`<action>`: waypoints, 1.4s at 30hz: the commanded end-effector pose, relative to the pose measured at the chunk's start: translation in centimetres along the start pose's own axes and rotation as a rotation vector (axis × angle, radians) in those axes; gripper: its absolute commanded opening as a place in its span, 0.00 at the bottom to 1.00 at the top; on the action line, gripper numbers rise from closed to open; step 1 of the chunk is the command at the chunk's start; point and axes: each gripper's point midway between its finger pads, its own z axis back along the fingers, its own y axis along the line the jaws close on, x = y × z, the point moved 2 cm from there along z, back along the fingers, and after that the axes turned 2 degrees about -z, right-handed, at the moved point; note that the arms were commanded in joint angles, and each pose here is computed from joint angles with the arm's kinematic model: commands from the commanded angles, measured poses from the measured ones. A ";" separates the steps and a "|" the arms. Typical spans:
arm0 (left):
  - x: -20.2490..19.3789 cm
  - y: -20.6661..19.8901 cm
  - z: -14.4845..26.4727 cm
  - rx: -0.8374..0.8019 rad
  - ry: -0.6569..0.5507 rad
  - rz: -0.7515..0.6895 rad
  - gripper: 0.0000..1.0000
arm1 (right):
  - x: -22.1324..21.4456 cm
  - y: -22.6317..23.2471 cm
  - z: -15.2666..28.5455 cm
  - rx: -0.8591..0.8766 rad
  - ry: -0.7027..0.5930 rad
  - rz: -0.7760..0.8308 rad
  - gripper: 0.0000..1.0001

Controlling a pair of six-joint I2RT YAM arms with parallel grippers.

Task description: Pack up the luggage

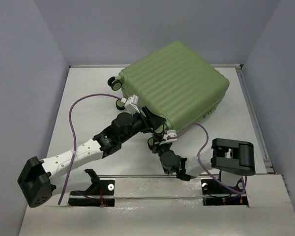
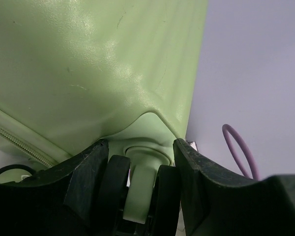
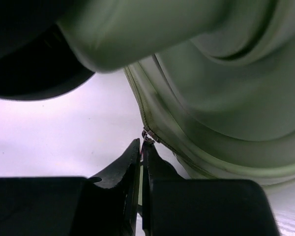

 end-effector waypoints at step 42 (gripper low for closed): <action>14.2 12.7 10.0 0.414 -0.212 -0.379 0.99 | 10.4 -0.4 5.1 -0.133 0.297 -0.141 1.00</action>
